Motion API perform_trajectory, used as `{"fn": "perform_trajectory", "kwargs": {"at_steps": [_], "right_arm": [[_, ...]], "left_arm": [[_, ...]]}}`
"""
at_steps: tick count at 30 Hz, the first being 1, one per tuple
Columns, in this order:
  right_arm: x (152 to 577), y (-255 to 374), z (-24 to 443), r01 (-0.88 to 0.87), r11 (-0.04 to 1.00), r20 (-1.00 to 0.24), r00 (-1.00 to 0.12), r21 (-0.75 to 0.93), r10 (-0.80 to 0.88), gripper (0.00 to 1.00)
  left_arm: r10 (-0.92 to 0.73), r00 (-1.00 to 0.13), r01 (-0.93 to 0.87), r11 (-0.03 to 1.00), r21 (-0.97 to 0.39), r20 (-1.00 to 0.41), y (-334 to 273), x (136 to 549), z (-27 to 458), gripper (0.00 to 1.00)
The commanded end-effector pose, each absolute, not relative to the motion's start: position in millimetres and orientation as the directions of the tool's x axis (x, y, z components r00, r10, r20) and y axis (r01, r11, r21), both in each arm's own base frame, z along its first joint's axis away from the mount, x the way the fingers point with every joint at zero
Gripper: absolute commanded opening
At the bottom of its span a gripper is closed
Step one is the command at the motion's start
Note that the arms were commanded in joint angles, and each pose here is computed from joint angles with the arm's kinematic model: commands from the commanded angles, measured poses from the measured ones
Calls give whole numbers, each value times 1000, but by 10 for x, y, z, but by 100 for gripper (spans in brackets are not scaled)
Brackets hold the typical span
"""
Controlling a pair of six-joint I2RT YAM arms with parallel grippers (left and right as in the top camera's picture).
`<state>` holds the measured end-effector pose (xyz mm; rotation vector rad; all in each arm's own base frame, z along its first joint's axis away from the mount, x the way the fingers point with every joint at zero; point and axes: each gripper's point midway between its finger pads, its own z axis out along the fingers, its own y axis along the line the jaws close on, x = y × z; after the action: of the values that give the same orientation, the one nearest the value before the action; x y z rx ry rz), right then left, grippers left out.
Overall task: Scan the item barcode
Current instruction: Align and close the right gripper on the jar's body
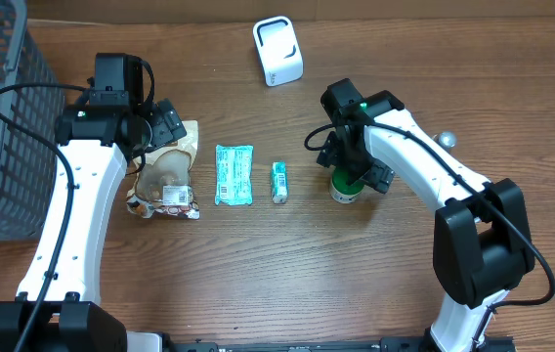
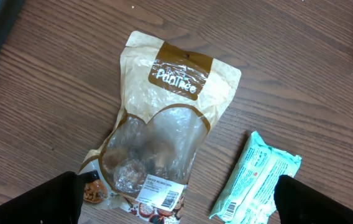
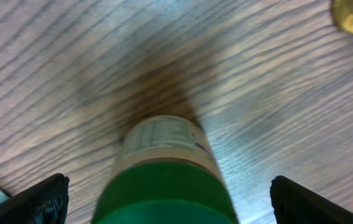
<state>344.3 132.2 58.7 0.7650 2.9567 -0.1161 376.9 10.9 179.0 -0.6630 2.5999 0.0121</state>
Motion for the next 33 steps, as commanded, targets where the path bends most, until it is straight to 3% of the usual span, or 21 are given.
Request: {"fn": "perform_trajectory", "kwargs": {"at_steps": [1,12,33], "right_arm": [[3386,1331,502,497,866,-82,-867,-51,492,100],[3378,1383,245,496,868,-81,-865,-2,495,100],[3371,1421,241,495,869,-67,-867,13,495,100]], "left_arm": [[-449,-780,-453,886,-102,-436,119,3789,1814,100],[-449,-780,-453,886,-102,-436,119,3789,1814,99],[-449,-780,-453,886,-102,-436,119,3789,1814,99]]}}
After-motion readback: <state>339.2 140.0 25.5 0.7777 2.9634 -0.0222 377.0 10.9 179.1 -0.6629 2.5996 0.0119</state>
